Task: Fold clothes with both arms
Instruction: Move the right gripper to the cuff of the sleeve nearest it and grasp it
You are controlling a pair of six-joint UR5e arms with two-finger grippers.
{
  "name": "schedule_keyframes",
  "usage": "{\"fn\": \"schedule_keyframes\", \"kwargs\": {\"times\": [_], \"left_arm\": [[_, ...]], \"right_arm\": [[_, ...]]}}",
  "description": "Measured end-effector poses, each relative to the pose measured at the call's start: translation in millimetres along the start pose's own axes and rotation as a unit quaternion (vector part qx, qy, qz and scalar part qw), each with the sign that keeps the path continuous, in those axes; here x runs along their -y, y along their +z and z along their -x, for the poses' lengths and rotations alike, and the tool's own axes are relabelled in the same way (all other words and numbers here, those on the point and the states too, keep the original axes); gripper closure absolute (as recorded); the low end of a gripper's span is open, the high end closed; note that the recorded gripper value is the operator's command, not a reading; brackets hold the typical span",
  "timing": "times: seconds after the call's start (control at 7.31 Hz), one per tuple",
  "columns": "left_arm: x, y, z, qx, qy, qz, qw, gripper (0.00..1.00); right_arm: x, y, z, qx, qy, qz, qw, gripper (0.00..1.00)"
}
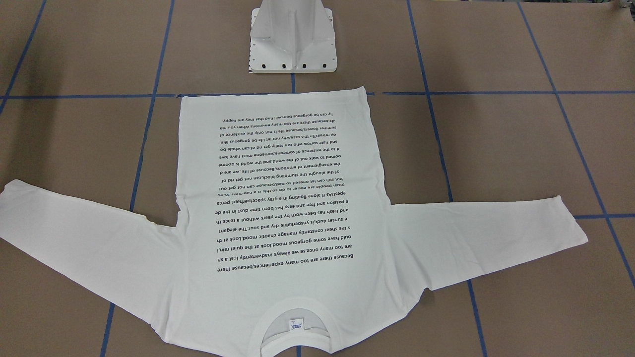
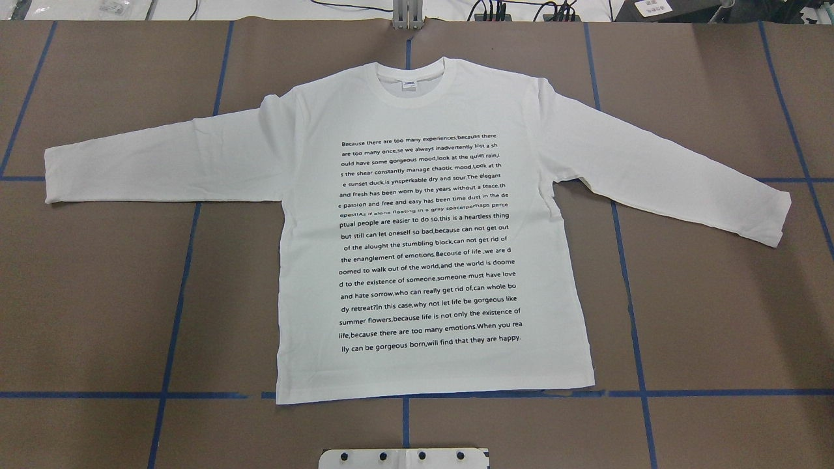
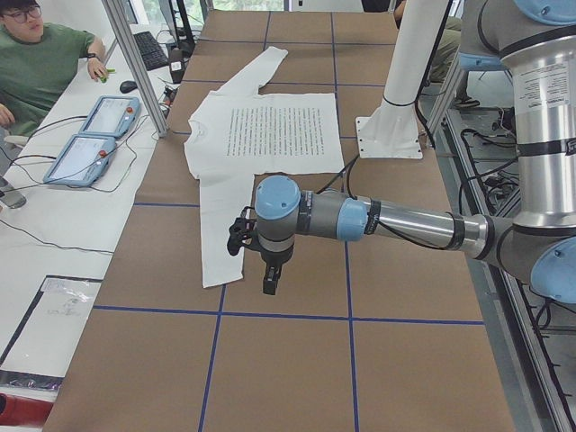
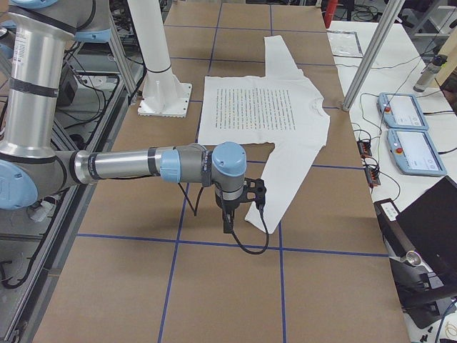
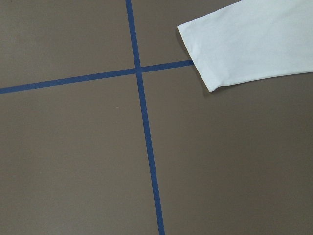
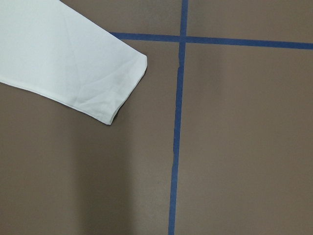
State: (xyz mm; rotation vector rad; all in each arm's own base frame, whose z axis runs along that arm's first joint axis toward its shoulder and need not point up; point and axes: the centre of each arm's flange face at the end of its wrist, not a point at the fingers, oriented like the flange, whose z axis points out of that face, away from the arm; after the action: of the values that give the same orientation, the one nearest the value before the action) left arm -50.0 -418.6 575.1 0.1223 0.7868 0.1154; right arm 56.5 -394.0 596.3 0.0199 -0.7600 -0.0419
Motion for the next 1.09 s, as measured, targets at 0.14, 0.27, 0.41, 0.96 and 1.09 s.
{"fn": "schedule_keyframes", "kwargs": {"times": [0.14, 0.27, 0.41, 0.96, 1.09], "left_arm": [[0.3, -0.8, -0.9, 0.0, 0.001, -0.001, 1.0, 0.0], [1.0, -3.7, -3.7, 0.001, 0.005, -0.004, 1.0, 0.0], [3.4, -9.3, -9.7, 0.002, 0.012, -0.01, 0.9999, 0.0], [18.7, -20.8, -23.3, 0.001, 0.025, -0.024, 0.9994, 0.0], [18.7, -20.5, -23.6, 0.0, 0.025, -0.023, 0.9994, 0.0]], "right_arm": [[0.1, -0.6, 0.6, 0.0, 0.0, -0.001, 1.0, 0.0], [1.4, -2.2, 2.2, 0.0, -0.002, -0.002, 1.0, 0.0], [8.3, -6.8, 8.9, 0.0, -0.01, -0.008, 0.9999, 0.0], [79.5, 49.9, 14.1, 0.01, -0.048, -0.05, 0.9975, 0.0], [96.0, 82.5, 12.6, 0.022, -0.04, -0.069, 0.9966, 0.0]]}}
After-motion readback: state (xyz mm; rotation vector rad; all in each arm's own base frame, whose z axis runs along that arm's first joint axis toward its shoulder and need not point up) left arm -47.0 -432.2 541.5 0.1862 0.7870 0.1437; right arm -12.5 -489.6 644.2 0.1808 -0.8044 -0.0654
